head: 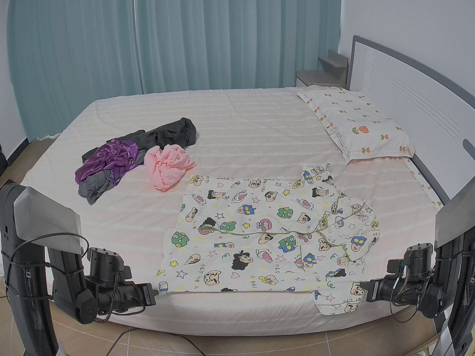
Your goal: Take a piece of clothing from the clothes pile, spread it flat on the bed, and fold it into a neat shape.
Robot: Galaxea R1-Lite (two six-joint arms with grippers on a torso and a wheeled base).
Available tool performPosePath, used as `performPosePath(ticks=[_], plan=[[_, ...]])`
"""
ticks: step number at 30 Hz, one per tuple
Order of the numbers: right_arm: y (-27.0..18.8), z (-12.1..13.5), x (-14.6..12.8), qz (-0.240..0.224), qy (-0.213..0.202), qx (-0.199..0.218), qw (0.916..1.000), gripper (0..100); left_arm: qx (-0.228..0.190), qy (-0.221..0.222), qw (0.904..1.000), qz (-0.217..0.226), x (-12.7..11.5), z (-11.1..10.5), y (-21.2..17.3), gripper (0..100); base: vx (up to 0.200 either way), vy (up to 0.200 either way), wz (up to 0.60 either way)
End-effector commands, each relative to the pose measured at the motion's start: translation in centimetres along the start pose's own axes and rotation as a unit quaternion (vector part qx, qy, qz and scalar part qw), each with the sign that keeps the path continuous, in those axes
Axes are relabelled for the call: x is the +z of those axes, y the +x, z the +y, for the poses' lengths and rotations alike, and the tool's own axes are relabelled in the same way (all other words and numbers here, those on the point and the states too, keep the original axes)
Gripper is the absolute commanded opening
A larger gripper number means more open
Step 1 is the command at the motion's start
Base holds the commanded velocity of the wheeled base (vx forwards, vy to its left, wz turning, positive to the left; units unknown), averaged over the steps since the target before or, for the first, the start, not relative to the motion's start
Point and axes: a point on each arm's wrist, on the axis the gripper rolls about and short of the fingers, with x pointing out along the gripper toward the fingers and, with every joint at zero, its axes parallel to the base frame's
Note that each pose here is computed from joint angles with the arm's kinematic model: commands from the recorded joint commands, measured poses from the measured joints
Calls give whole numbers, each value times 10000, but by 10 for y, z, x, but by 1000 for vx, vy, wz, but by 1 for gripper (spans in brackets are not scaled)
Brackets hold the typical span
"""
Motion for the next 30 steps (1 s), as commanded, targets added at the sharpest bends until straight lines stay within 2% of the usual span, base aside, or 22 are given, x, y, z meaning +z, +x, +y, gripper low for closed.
performPosePath(ticks=[1,11,19,20,21,22,28,30], plan=[[-14,-1,-5,340,-84,-107,9993,0,8,-4,10000,8,-1,0,0,0,0,0,0],[-5,-7,-16,735,-92,-205,9970,0,34,-12,9999,104,-5,1,-1,0,0,0,0],[-4,-8,-18,771,-140,-211,9967,0,33,-17,9999,147,-8,1,-2,0,0,0,0],[-4,-8,-18,764,-141,-210,9968,0,26,-10,9999,143,-8,1,-2,100,0,0,0],[-4,-8,-17,727,-149,-204,9970,0,22,-19,9999,153,-8,1,-2,100,0,0,0],[-4,-8,-17,727,-149,-204,9970,100,22,-19,9999,153,-8,1,-2,100,0,0,0],[-9,-6,-10,474,-112,-308,9983,100,47,-171,9997,158,-9,3,-7,100,0,0,0],[-12,-4,-5,312,-62,-274,9991,100,-27,-253,9997,36,-6,2,-13,100,0,0,0]])
